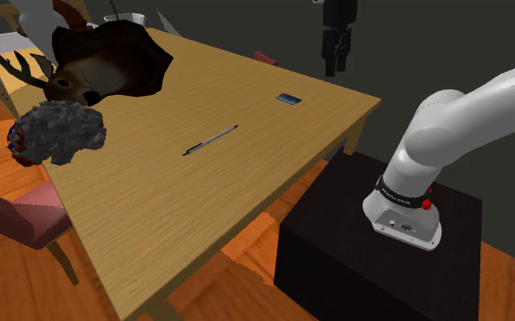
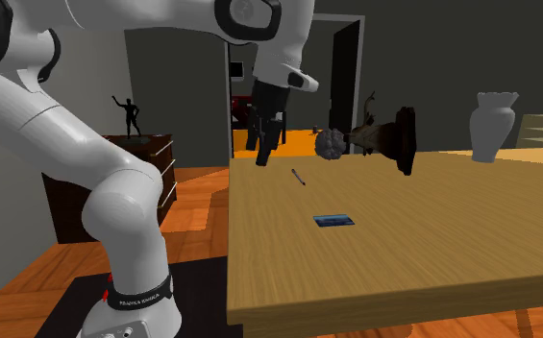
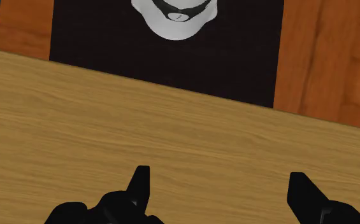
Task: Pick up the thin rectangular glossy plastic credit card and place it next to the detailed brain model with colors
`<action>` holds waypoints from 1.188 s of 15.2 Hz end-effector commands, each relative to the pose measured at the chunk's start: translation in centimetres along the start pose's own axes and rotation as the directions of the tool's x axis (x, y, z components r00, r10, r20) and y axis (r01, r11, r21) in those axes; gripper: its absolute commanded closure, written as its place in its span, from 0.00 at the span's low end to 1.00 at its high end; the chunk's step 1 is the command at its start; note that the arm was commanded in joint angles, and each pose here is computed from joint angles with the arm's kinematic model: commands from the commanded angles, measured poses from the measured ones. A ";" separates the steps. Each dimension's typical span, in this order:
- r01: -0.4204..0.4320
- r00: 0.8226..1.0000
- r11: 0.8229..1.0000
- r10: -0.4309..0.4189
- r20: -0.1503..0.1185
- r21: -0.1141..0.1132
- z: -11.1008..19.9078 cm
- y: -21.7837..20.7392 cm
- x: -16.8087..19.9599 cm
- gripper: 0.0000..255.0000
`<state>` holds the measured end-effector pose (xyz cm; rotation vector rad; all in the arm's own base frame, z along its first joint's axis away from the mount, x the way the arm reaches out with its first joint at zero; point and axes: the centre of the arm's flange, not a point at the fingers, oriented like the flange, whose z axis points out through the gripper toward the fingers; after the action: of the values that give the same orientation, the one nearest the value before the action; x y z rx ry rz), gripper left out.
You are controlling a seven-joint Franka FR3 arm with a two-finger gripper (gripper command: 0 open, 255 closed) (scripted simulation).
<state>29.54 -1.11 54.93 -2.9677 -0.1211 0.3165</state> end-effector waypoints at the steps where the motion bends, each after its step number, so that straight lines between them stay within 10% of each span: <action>1: 0.000 1.000 1.000 0.000 0.000 0.000 0.0 0.0 0.0 0.00; 5: -0.035 0.981 0.998 0.026 -0.195 -0.045 3.0 1.1 1.1 0.00; 9: -0.078 0.923 0.994 0.041 -0.383 -0.082 5.7 2.4 2.8 0.00; 15: -0.153 0.771 0.981 0.043 -0.636 -0.120 8.9 4.6 6.0 0.00; 18: -0.185 0.691 0.974 0.037 -0.722 -0.128 9.9 5.6 7.5 0.00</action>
<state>34.88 -4.23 43.23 -3.0459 0.1251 -0.8400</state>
